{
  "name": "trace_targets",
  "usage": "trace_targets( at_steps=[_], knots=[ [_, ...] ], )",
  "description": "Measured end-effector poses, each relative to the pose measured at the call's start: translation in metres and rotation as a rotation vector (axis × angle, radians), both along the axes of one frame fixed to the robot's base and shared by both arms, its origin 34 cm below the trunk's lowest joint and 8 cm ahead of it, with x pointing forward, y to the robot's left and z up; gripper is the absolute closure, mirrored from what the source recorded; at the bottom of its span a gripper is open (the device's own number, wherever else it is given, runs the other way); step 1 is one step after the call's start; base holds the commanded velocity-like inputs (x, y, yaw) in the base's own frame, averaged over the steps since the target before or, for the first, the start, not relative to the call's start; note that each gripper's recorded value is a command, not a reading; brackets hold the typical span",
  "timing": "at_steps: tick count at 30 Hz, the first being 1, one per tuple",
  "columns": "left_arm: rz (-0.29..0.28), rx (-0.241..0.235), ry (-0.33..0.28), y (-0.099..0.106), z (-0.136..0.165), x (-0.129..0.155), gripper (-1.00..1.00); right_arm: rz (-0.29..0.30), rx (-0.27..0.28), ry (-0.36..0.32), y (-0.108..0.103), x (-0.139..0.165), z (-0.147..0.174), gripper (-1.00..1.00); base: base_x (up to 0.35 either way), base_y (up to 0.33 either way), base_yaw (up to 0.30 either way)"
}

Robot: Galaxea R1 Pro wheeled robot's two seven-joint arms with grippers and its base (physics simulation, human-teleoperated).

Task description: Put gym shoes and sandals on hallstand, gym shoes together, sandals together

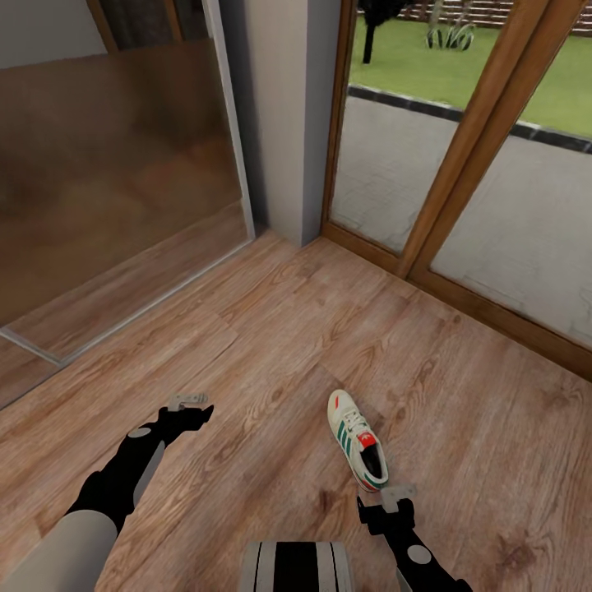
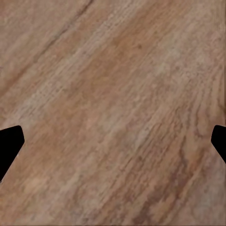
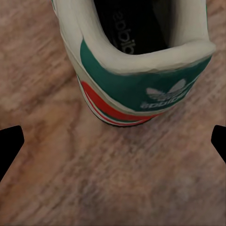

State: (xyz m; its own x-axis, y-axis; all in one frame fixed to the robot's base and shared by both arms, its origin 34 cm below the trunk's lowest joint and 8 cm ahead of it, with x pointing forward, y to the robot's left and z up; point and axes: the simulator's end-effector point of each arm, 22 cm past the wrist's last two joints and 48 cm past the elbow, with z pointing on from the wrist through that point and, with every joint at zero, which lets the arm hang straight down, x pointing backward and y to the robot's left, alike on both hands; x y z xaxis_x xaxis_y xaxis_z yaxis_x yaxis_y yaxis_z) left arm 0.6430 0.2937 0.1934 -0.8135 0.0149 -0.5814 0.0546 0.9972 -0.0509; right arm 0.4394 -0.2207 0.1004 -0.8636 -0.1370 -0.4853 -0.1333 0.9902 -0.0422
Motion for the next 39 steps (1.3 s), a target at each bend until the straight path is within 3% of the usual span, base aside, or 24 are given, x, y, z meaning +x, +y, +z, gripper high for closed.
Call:
trace_targets(
  at_steps=[21, 39],
  knots=[
    [0.000, 0.003, -0.079, 0.000, 0.027, 0.027, -1.00, -0.001, 0.000, 0.001, 0.000, 0.000, 0.000, -1.00, 0.000, 0.000, 0.000],
    [-0.004, 0.008, -0.094, -0.001, 0.031, 0.030, -1.00, -0.001, 0.000, 0.001, 0.000, 0.000, 0.000, -1.00, 0.068, 0.000, 0.000]
  ],
)
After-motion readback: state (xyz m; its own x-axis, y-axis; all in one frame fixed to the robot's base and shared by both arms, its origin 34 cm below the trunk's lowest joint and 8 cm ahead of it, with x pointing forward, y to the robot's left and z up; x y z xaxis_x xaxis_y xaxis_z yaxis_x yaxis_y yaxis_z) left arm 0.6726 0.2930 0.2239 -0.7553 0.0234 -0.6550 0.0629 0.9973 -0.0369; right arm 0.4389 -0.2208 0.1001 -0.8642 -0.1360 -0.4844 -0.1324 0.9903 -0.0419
